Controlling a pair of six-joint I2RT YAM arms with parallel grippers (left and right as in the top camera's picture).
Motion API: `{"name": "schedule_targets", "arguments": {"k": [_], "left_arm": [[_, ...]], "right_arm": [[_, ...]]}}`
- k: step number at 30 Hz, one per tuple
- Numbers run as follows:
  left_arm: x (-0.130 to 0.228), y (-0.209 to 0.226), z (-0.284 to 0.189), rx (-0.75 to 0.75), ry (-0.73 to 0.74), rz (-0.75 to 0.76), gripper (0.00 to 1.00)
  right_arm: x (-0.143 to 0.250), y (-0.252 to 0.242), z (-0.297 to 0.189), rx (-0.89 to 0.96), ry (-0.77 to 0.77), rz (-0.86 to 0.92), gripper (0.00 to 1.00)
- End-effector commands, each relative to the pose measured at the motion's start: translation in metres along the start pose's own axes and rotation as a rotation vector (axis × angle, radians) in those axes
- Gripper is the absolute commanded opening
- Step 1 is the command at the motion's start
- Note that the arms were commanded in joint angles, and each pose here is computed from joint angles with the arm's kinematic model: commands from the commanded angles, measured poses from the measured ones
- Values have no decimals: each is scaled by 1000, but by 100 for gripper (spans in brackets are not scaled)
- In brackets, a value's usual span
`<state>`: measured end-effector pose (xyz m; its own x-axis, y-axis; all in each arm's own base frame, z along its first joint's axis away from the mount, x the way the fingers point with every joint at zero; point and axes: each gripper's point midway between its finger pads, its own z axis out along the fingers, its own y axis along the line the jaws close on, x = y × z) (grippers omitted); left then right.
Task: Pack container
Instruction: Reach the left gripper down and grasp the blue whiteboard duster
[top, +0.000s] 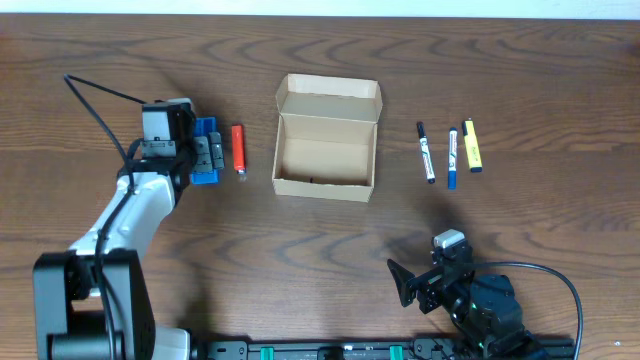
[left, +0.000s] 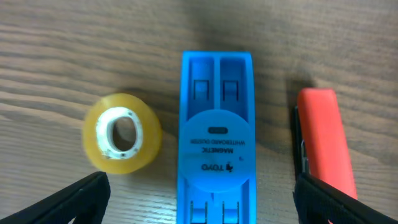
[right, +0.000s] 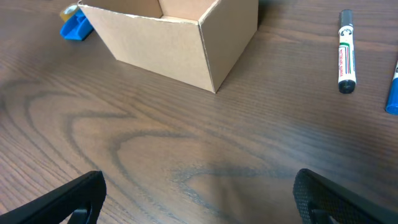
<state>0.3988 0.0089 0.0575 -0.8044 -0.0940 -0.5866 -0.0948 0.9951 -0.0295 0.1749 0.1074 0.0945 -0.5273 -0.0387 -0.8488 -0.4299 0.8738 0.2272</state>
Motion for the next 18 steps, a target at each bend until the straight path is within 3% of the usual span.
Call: {"name": "schedule_targets", "arguments": {"k": [1,18], "left_arm": [[-1,-4,11,28,12,24,95],[9,-15,31,87,38,42,99]], "right_arm": [[0,1,0,-5,-3,-19,99],[0,1,0,-5,-3,-19,99]]}}
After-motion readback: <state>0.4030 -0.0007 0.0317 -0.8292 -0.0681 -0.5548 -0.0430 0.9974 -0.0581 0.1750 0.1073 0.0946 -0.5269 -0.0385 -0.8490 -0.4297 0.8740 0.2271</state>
